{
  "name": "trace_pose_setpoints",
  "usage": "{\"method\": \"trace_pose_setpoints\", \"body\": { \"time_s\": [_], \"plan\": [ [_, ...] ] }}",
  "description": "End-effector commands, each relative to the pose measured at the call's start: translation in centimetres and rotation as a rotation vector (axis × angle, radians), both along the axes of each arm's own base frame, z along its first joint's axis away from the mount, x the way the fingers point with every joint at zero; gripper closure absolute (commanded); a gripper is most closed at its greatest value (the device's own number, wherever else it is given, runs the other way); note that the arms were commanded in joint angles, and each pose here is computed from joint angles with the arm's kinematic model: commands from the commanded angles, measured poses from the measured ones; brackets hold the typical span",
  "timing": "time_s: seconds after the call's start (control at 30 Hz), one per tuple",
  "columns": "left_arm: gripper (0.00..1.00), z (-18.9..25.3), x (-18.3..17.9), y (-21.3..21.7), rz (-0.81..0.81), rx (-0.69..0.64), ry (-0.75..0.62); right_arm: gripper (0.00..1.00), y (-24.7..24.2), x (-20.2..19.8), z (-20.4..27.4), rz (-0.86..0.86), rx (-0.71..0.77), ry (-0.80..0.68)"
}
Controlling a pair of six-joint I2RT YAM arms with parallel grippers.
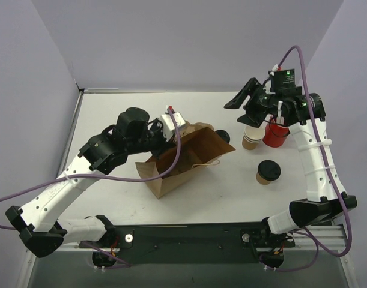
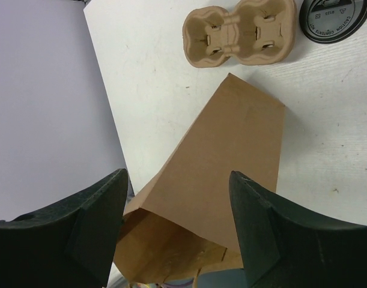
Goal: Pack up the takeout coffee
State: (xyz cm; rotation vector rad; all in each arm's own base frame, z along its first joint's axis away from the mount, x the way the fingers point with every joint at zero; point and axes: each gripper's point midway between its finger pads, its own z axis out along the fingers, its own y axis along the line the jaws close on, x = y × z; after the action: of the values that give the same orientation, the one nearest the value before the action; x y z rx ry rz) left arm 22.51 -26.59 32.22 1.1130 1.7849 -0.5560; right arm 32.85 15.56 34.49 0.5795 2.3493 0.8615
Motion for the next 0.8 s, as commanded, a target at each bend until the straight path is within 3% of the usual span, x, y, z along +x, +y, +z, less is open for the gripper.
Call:
{"method": "trace_pose_setpoints", "body": {
  "time_s": [0.0, 0.23, 0.77],
  "plan": [
    [1.00, 2.1, 1.7, 0.3, 0.096, -0.025, -0.049, 0.37, -0.1, -1.5, 0.6, 0.066, -0.035, -0.004],
    [1.00, 4.5, 3.5, -0.3, 0.152, -0.101, -0.153, 0.37, -0.2, -2.4, 0.7, 0.101, -0.053, -0.017],
    [1.00, 5.9, 8.4, 5.6, 0.275, 0.226, -0.505, 0.36, 1.4, -2.4, 0.4, 0.215, -0.045, -0.020]
  ]
}}
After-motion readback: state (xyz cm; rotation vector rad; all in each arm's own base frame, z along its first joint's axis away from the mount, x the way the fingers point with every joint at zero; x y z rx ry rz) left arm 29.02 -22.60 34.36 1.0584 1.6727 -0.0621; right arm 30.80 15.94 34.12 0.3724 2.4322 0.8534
